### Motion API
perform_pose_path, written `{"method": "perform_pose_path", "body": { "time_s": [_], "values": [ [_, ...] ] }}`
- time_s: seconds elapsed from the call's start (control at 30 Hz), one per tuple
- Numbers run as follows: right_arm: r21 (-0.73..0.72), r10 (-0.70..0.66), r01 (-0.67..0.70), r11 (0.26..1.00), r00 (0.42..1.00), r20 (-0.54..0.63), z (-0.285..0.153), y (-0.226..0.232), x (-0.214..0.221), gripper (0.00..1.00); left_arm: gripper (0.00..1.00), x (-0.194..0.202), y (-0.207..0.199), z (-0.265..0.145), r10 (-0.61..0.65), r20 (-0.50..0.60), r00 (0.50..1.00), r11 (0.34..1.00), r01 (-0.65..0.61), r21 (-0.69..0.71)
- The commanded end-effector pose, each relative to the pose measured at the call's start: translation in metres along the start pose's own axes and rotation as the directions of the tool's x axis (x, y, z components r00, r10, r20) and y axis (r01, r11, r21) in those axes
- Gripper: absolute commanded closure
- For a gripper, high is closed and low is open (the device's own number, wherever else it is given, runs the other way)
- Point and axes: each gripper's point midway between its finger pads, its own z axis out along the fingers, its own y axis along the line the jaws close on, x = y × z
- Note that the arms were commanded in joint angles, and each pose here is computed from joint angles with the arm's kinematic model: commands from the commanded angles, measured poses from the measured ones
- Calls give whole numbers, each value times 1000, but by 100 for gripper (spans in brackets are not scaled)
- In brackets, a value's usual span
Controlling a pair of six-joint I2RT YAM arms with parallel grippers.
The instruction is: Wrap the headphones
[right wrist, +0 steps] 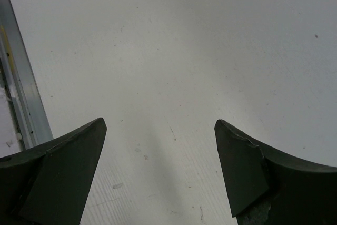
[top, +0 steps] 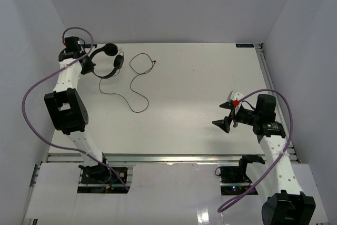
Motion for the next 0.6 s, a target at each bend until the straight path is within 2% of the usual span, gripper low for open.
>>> {"method": "perform_pose_path", "body": {
  "time_s": [0.0,0.07,0.1,0.13,0.2,0.23,0.3,0.37,0.4,0.5,0.57],
  "values": [
    [-153,-163,183,971,977,134,0,31,-20,10,100,3,-138,-133,220,265,939,892,-304,336],
    [-187,-195,228,956,964,179,-3,41,-30,10,100,31,-172,-162,279,284,918,829,-379,412],
    [-184,-227,264,947,954,198,-5,41,-35,10,100,37,-179,-184,293,314,903,801,-411,435],
    [-180,-250,291,940,943,219,-5,40,-42,10,100,46,-186,-187,310,310,899,786,-426,449],
    [-138,-303,352,926,909,285,-7,29,-73,10,100,62,-207,-230,325,352,878,715,-471,517],
    [-132,-304,352,927,908,290,-7,27,-75,10,100,65,-209,-236,329,353,876,705,-476,526],
    [2,-223,235,972,922,318,-6,-6,-105,10,100,77,-223,-269,309,360,880,653,-472,593],
    [22,-139,141,990,925,352,-7,-19,-124,10,100,92,-236,-295,289,344,893,606,-449,657],
    [28,-147,147,989,921,360,-9,-23,-134,10,100,99,-241,-302,292,340,894,586,-449,674],
    [-34,-145,171,985,911,387,-9,-16,-145,10,100,112,-249,-313,289,302,908,569,-417,708],
    [-118,-176,242,963,899,402,-11,0,-147,10,100,119,-254,-317,293,283,913,562,-404,722]
  ]
}}
